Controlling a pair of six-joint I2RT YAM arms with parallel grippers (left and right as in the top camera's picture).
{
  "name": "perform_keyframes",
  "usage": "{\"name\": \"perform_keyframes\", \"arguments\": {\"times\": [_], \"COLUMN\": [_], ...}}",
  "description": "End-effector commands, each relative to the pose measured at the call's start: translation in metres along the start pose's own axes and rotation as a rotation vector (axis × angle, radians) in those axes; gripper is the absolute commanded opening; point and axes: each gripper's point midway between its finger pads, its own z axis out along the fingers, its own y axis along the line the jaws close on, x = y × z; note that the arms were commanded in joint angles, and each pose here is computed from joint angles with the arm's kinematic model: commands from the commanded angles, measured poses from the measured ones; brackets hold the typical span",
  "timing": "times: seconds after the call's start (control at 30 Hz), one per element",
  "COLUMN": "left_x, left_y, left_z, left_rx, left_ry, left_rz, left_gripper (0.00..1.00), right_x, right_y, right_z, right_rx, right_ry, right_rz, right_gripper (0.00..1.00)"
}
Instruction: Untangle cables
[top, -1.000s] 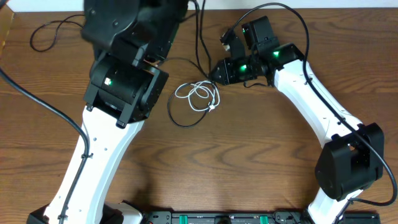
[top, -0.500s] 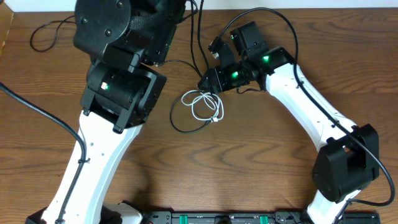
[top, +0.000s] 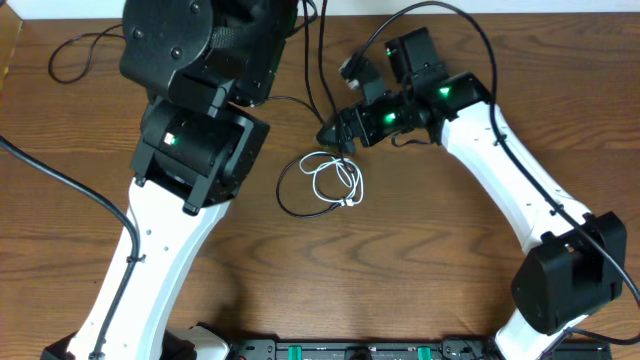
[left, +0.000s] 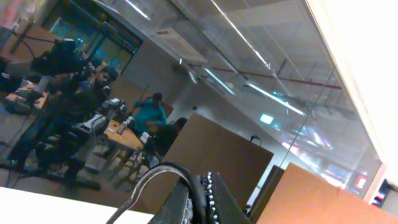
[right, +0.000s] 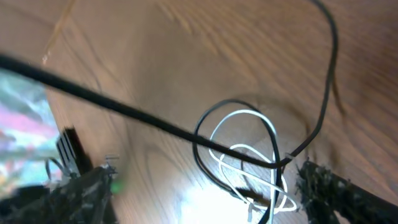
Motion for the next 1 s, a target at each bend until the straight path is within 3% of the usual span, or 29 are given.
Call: {"name": "perform_keyframes", "arguments": {"times": [0.0, 0.17, 0.33, 0.43, 0.63, 0.8, 0.97], "left_x": [-0.023, -0.017, -0.014, -0.014, -0.013, 0.006, 0.011], "left_y": [0.003, 0.043, 0.050, 0.047, 0.043, 0.011, -0.006], "left_z": [-0.009, -0.015, -0.017, -0.016, -0.015, -0.010, -0.010], "left_rx": [-0.057, -0.267, -0.304, -0.291, -0.273, -0.089, 0.002], "left_ry": [-0.057, -0.038, -0.023, -0.028, -0.033, 0.057, 0.096], "left_rz": [0.099, 0.205, 0.227, 0.208, 0.140, 0.012, -0.132], "left_gripper": [0.07, 0.08, 0.07, 0.07, 0.07, 0.08, 0.08], "right_x": [-0.003, -0.013, -0.009, 0.000, 0.005, 0.000, -0.010], "right_y": [0.004, -0.013, -0.011, 0.011, 0.029, 0.053, 0.056], "right_z": [-0.012, -0.052, -0.087, -0.093, -0.086, -0.068, -0.051], "right_rx": [0.028, 0.075, 0.056, -0.038, -0.113, -0.147, -0.088], "right_ry": [-0.022, -0.094, -0.124, -0.110, -0.093, -0.094, -0.108], "right_rz": [-0.081, -0.035, -0.091, -0.205, -0.251, -0.366, -0.425], "right_gripper": [0.99, 0.99, 0.99, 0.99, 0.99, 0.99, 0.99]}}
